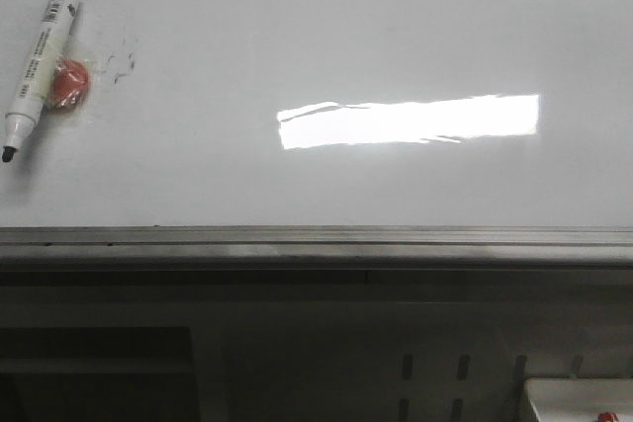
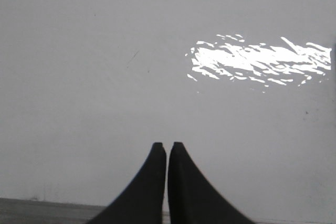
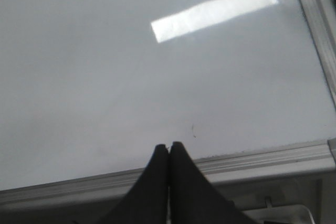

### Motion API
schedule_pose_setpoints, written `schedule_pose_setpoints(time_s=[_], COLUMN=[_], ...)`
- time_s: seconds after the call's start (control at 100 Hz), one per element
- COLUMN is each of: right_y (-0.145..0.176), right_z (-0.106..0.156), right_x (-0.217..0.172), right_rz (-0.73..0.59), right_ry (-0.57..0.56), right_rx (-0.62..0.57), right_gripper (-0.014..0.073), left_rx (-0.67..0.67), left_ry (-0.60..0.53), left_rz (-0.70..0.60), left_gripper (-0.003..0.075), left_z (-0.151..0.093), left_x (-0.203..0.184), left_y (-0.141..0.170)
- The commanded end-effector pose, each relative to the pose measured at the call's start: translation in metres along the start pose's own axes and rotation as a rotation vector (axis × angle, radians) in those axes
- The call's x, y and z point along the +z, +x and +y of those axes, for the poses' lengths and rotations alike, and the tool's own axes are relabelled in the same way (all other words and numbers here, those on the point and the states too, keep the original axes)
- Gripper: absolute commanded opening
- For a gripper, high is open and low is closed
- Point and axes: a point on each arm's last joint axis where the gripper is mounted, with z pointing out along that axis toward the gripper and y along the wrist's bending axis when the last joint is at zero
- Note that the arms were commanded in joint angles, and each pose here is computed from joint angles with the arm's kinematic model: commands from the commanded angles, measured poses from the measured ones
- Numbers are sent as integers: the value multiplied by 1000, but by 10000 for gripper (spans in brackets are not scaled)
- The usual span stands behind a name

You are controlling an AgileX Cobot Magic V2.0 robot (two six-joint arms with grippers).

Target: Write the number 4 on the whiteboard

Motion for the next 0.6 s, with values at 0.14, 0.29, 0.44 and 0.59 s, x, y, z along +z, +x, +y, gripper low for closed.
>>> schedule_pose_setpoints(time_s=[0.14, 0.29, 0.44, 0.59], right_y=[-57, -62, -62, -62], right_z=[17, 16, 16, 16], right_x=[7, 16, 19, 19], right_rz=[34, 40, 48, 48], right_ry=[-3, 13, 18, 18], right_rx=[-7, -12, -10, -10], right_gripper=[-66, -66, -66, -66], left_rx=[29, 80, 70, 29], left_ry=[-1, -1, 13, 48], left_rz=[-46, -55, -120, -226], left_gripper=[-20, 90, 333, 344], left_z=[-1, -2, -3, -7], left_x=[11, 19, 28, 34], left_y=[-42, -45, -50, -59])
